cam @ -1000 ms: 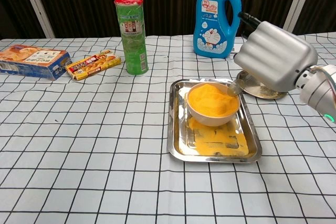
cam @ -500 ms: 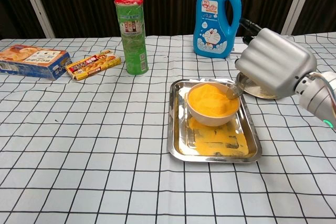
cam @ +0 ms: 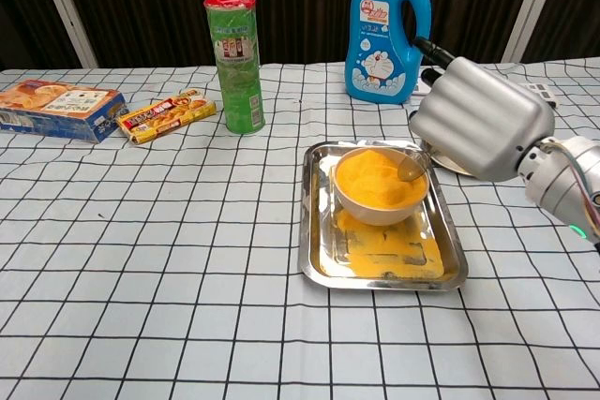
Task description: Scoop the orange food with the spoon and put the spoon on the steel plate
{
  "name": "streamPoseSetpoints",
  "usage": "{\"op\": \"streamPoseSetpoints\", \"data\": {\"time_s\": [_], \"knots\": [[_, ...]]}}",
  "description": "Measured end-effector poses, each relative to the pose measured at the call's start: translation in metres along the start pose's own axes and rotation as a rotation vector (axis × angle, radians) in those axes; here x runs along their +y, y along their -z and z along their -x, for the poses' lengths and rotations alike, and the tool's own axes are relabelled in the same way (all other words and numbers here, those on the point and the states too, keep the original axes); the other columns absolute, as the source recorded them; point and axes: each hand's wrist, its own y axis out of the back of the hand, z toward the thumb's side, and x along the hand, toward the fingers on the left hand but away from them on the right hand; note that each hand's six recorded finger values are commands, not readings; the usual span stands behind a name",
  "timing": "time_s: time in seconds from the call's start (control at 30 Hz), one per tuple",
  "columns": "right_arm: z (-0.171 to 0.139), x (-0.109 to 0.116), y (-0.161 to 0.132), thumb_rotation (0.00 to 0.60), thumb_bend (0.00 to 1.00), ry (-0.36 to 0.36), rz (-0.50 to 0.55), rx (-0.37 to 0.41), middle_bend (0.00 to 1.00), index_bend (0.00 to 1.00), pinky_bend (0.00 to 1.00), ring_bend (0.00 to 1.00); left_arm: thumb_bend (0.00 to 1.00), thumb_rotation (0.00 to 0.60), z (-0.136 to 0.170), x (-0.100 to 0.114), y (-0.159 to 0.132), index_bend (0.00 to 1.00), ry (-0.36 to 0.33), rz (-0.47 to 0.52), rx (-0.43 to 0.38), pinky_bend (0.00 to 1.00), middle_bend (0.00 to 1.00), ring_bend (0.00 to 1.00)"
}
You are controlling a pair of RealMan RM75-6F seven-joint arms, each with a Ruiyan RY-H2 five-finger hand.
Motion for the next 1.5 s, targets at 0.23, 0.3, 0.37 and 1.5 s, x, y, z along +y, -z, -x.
{"op": "streamPoseSetpoints", "data": {"time_s": [0.23, 0.3, 0.37, 1.5], "knots": [[-0.002, 0.001, -0.005, 0.600, 0.69, -0.001, -0.002, 0.013, 0.57, 0.65, 0.00, 0.29, 0.00, 0.600, 0.000, 0.000, 0.000, 0.00, 0.001, 0.000, 0.000, 0.00, 0.00, 0.00], [-0.002, 0.002, -0.006, 0.600, 0.69, -0.001, 0.006, 0.014, 0.57, 0.65, 0.00, 0.29, 0.00, 0.600, 0.000, 0.000, 0.000, 0.00, 0.001, -0.001, 0.000, 0.00, 0.00, 0.00], [-0.003, 0.005, -0.007, 0.600, 0.69, 0.002, 0.019, 0.016, 0.57, 0.65, 0.00, 0.29, 0.00, 0.600, 0.000, 0.000, 0.000, 0.00, 0.001, -0.001, 0.000, 0.00, 0.00, 0.00], [0.000, 0.007, -0.004, 0.600, 0.69, -0.005, 0.039, -0.018, 0.57, 0.65, 0.00, 0.29, 0.00, 0.600, 0.000, 0.000, 0.000, 0.00, -0.002, 0.003, 0.002, 0.00, 0.00, 0.00]]}}
